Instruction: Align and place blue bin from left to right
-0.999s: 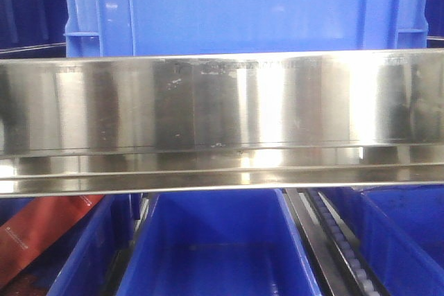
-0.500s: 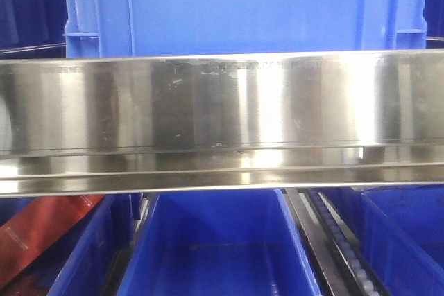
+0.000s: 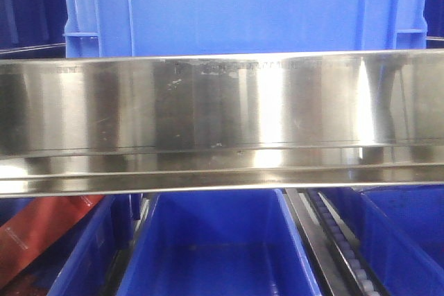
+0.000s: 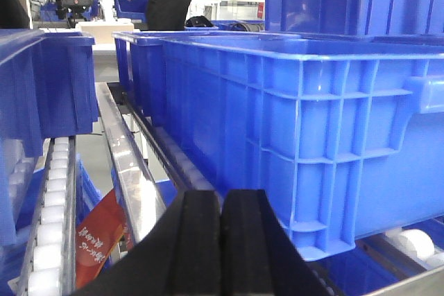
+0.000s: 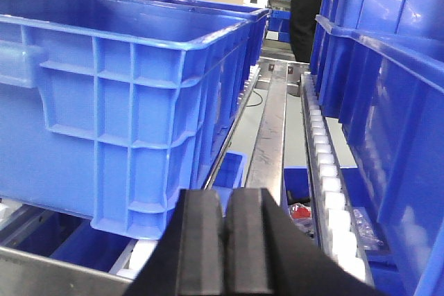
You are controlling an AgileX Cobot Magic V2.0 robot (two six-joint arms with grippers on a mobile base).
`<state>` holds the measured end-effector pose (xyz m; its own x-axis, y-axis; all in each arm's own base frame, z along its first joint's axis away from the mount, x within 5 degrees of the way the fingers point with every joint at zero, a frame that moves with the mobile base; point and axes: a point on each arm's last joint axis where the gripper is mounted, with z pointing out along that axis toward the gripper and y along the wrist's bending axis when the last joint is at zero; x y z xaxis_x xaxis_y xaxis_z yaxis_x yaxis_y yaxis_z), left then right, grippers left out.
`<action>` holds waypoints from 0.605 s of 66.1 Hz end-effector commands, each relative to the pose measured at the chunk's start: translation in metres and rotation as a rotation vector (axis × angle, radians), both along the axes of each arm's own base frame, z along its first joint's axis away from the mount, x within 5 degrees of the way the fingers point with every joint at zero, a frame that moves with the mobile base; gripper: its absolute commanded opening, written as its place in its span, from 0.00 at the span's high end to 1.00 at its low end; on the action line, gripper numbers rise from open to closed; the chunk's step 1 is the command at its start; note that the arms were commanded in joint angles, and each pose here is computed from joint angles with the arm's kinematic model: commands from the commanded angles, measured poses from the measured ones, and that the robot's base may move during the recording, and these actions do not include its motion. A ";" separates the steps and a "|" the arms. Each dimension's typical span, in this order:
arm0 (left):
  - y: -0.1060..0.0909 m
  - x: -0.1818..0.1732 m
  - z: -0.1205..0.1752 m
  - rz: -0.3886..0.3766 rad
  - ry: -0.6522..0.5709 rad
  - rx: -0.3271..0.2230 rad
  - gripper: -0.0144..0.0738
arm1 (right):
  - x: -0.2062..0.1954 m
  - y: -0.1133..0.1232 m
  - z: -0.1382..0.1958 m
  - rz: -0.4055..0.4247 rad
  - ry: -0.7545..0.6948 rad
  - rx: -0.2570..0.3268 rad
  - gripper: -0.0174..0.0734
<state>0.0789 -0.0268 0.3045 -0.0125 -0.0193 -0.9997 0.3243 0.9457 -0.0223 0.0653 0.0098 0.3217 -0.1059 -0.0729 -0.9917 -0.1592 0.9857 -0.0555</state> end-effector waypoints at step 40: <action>0.009 -0.009 -0.006 0.073 -0.029 -0.017 0.96 | 0.000 -0.001 0.003 -0.007 -0.039 -0.015 0.88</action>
<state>0.0741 -0.0222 0.3030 -0.0039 -0.0462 -0.9989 0.2901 0.9559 -0.0453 0.0653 0.0099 0.3219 -0.1039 -0.0748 -0.9918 -0.1593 0.9855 -0.0577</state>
